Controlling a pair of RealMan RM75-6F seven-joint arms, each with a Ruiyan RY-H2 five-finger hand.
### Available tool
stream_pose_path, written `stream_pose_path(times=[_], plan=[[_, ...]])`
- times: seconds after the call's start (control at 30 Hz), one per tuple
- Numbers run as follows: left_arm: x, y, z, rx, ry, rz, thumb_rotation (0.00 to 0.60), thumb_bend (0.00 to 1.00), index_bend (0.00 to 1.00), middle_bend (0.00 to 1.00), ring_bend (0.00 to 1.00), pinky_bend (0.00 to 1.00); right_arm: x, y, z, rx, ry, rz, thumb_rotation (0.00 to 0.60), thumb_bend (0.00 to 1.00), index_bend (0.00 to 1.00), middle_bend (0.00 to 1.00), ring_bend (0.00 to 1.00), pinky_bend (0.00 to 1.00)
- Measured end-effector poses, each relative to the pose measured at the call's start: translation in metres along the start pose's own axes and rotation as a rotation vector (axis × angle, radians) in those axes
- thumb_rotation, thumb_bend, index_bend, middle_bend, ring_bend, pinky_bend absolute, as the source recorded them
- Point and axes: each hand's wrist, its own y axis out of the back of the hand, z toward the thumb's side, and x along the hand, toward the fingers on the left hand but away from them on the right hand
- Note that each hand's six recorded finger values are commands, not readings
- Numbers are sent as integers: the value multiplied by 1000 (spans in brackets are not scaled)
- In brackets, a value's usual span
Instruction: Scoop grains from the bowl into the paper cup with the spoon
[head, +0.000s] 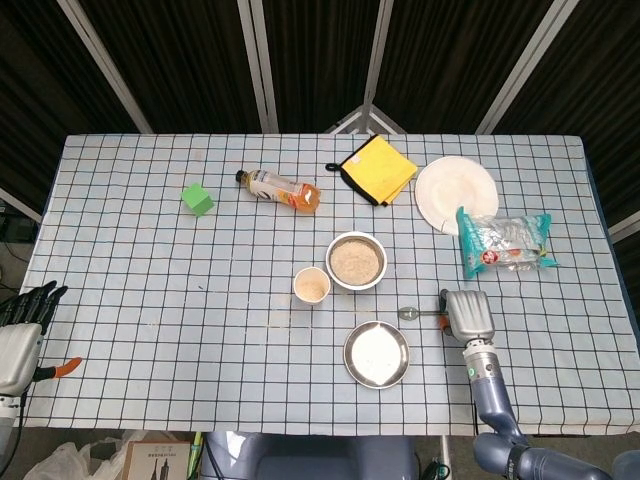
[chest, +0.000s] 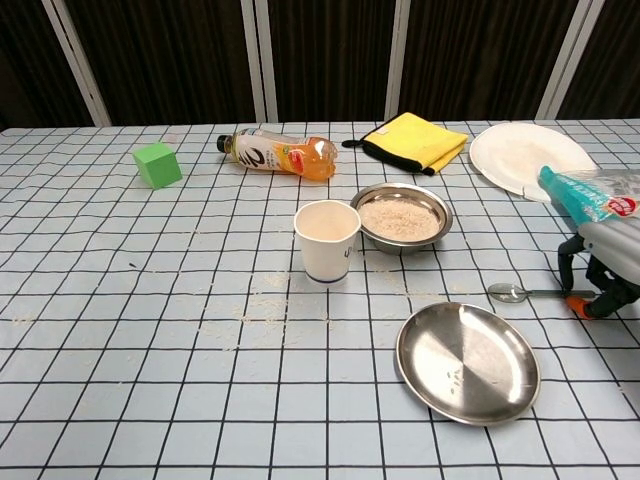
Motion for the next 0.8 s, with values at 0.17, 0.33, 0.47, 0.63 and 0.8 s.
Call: stream_pose_path(times=[0.17,0.33,0.47,0.63,0.8], plan=[[0,0,0,-1,1,-1,600,0,0,0,0,0,0,-3,-1,2,-5,9,600,428,566,945,1000,1000],[0,0,0,-2,1,-2,600,0,0,0,0,0,0,-3,0,2,0,8,600,467,566,945,1000,1000],[0,0,0,-3,1,-2,600,0,0,0,0,0,1,-1,1,1,6,1,600,477,580,946,1000,1000],[0,0,0,-4,1,-2,600,0,0,0,0,0,2,6,3,-5,17,-26,600,489,589,946,1000,1000],[-1,0,1,-4,0,-1,600,0,0,0,0,0,3,20,2,-4,22,-60,600,492,596,945,1000,1000]])
